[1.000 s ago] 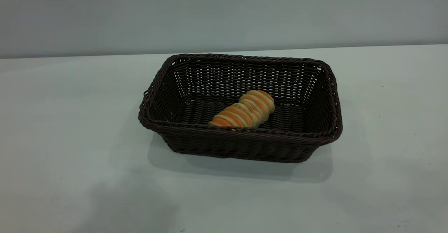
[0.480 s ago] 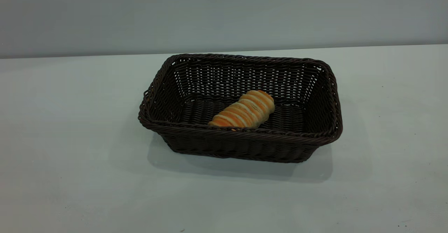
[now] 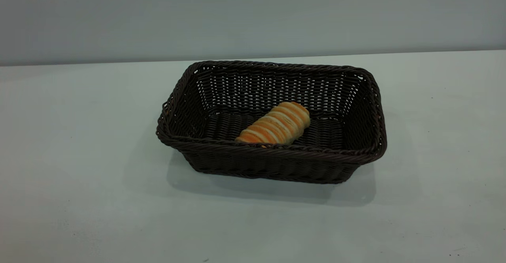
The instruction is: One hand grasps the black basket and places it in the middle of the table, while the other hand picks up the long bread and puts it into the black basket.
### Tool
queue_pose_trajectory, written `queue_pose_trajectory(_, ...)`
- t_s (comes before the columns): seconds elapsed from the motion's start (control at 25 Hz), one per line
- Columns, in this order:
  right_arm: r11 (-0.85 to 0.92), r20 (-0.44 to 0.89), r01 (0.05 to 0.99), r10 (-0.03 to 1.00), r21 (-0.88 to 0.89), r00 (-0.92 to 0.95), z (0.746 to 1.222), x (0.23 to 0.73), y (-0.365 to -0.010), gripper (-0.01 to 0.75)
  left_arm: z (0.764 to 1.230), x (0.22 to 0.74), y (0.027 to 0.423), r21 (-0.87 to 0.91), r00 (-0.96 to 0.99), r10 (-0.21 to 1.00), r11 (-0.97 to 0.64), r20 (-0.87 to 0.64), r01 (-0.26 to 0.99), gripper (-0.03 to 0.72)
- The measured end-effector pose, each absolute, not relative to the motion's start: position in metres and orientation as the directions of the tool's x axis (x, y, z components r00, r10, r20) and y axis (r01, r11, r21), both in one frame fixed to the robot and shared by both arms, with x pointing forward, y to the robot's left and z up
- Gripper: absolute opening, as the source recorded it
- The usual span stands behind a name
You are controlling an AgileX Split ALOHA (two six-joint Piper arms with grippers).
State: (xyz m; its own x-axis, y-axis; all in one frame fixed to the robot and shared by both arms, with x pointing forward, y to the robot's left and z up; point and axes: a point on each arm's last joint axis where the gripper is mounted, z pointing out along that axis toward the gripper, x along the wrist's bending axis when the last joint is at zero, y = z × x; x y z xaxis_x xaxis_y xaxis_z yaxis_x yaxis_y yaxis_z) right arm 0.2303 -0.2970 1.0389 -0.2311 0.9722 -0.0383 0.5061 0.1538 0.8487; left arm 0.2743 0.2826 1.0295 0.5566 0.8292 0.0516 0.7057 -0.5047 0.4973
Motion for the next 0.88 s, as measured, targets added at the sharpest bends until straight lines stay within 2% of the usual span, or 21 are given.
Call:
queue_pose_trajectory(0.48, 0.080, -0.038, 0.523, 0.995, 0.849, -0.091, 1.039, 0.231, -0.296, 0.428, 1.035, 0.244, 0.302, 0.700, 0.522, 0.851, -0.406, 0.054, 0.588, 0.593)
queue_pose_trajectory(0.68, 0.080, -0.038, 0.523, 0.995, 0.849, -0.091, 1.039, 0.231, -0.296, 0.428, 1.034, 0.241, 0.304, 0.703, 0.222, 0.974, -0.195, 0.054, 0.684, 0.593)
queue_pose_trajectory(0.88, 0.080, -0.038, 0.523, 0.995, 0.849, -0.091, 1.039, 0.231, -0.296, 0.428, 1.034, 0.235, 0.305, 0.732, 0.044, 0.998, -0.070, 0.054, 0.678, 0.593)
